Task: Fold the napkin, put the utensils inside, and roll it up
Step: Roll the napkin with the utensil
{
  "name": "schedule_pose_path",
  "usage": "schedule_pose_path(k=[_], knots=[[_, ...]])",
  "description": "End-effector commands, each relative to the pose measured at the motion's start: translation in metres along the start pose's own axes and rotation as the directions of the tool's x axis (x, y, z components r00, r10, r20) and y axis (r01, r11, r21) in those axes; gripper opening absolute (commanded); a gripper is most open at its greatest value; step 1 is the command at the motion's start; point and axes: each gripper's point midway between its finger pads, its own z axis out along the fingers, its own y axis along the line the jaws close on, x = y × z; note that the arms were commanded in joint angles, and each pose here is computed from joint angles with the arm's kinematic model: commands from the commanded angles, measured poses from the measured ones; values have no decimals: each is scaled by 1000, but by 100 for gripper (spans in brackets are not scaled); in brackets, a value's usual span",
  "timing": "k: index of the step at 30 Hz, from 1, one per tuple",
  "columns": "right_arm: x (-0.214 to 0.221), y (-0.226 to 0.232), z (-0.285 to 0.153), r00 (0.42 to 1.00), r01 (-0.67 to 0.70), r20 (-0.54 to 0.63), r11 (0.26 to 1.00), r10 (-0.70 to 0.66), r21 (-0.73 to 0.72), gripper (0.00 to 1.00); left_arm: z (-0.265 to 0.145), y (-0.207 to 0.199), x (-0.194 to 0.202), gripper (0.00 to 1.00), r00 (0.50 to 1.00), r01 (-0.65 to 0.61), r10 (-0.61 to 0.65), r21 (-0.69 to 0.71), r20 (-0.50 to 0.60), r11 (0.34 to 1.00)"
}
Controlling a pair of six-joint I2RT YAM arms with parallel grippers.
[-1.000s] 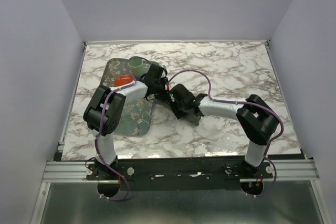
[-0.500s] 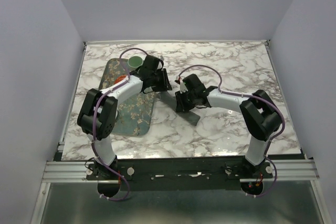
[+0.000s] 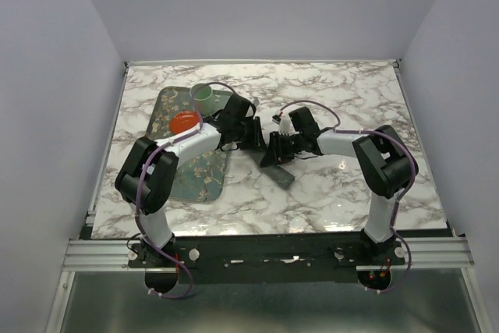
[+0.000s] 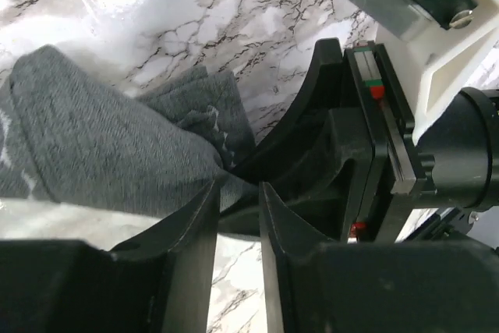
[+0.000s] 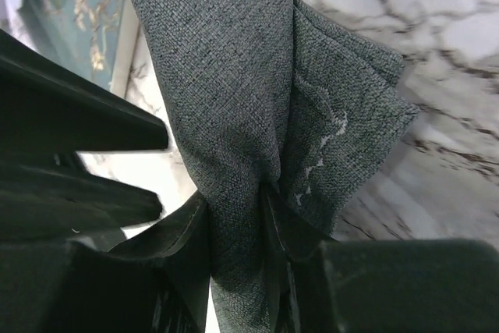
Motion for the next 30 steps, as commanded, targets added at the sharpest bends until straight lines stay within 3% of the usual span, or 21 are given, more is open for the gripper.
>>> schedule_pose_path(k=[1,11,17,24,30], knots=[[61,-20,12,974,-131,-184,991,135,30,37,12,1,-2,34,1000,28,-29,20,10,999],[58,-21,6,975,-140,-168,990,143,32,41,30,34,3,30,1000,19,-19,-82,-6,996],[53,-19,-3,984,-111,-136,992,118,57,51,38,43,12,29,1000,28,-29,-88,-9,996],[27,-9,-40,997,50,-60,982,-39,180,57,42,47,12,29,1000,29,-29,-99,-6,995],[12,2,-66,981,189,-36,919,-188,345,58,44,50,13,28,1000,28,-29,-109,-11,994]])
